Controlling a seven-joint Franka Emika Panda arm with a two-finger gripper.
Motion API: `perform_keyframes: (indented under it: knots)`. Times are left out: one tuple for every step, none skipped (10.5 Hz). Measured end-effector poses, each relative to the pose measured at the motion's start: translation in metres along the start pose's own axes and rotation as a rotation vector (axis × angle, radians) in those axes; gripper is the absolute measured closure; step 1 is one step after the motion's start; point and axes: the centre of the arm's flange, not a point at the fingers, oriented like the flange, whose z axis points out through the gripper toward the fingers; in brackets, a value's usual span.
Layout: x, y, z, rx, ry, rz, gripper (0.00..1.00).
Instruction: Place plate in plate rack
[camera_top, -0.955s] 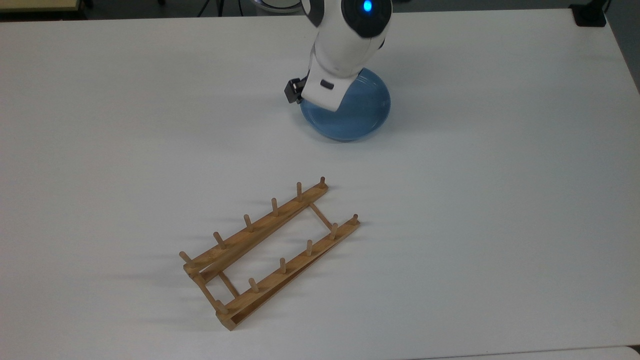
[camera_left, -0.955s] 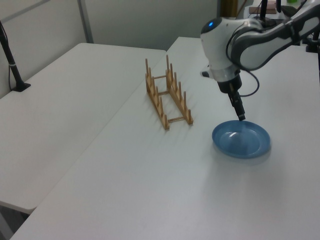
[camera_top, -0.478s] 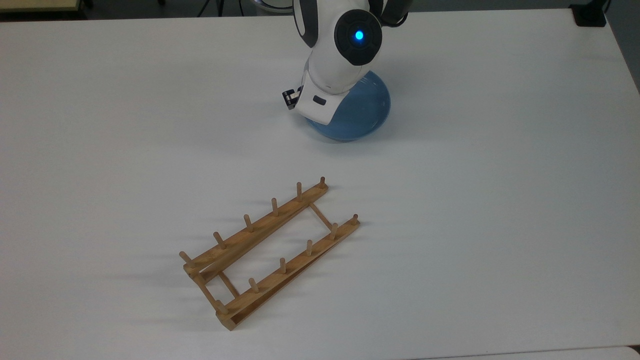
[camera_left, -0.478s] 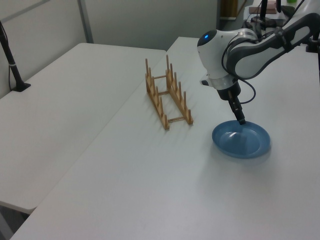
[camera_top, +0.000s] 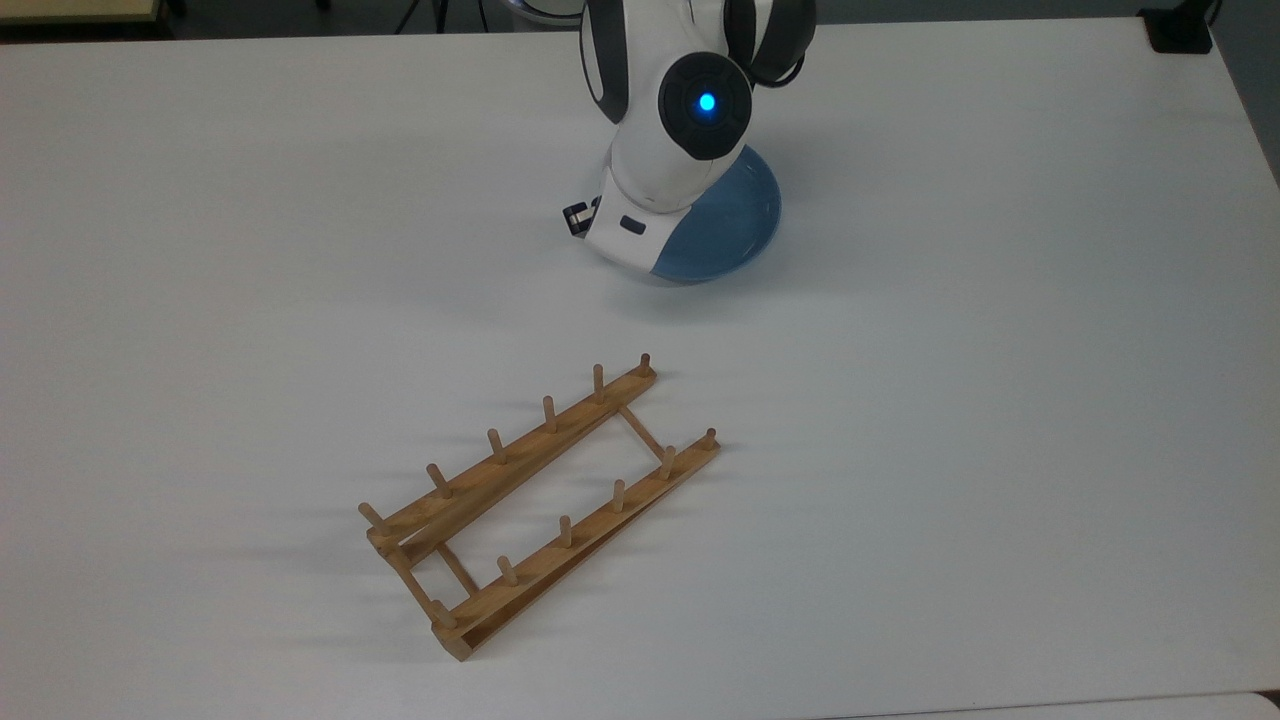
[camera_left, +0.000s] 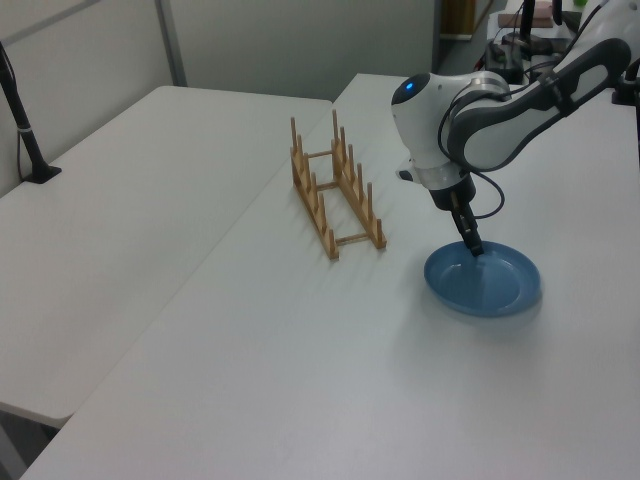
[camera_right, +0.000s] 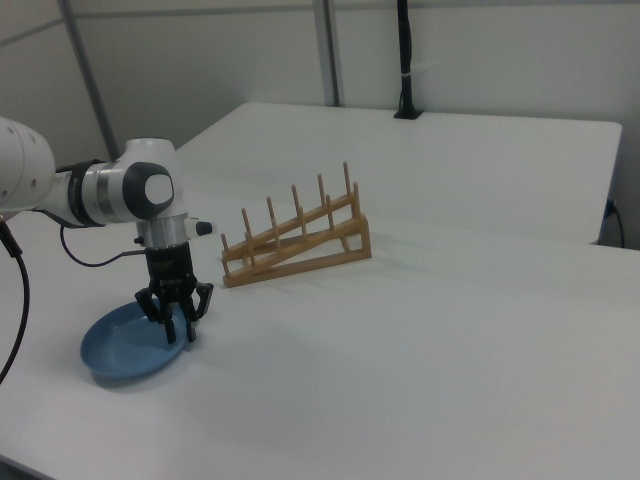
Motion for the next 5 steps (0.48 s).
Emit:
perform_keyframes:
  knots:
    - [0.0011, 0.0026, 0.0036, 0.0, -0.003, 0.003, 0.61]
    - [0.0011, 0.0051, 0.0052, -0.001, -0.005, 0.006, 0.62]
    - [0.0009, 0.0069, 0.0058, 0.0, -0.006, 0.009, 0.67]
    - [0.0008, 0.0084, 0.0053, 0.001, -0.005, 0.011, 0.74]
    - [0.0012, 0.0105, -0.0004, -0.001, 0.007, 0.015, 0.86]
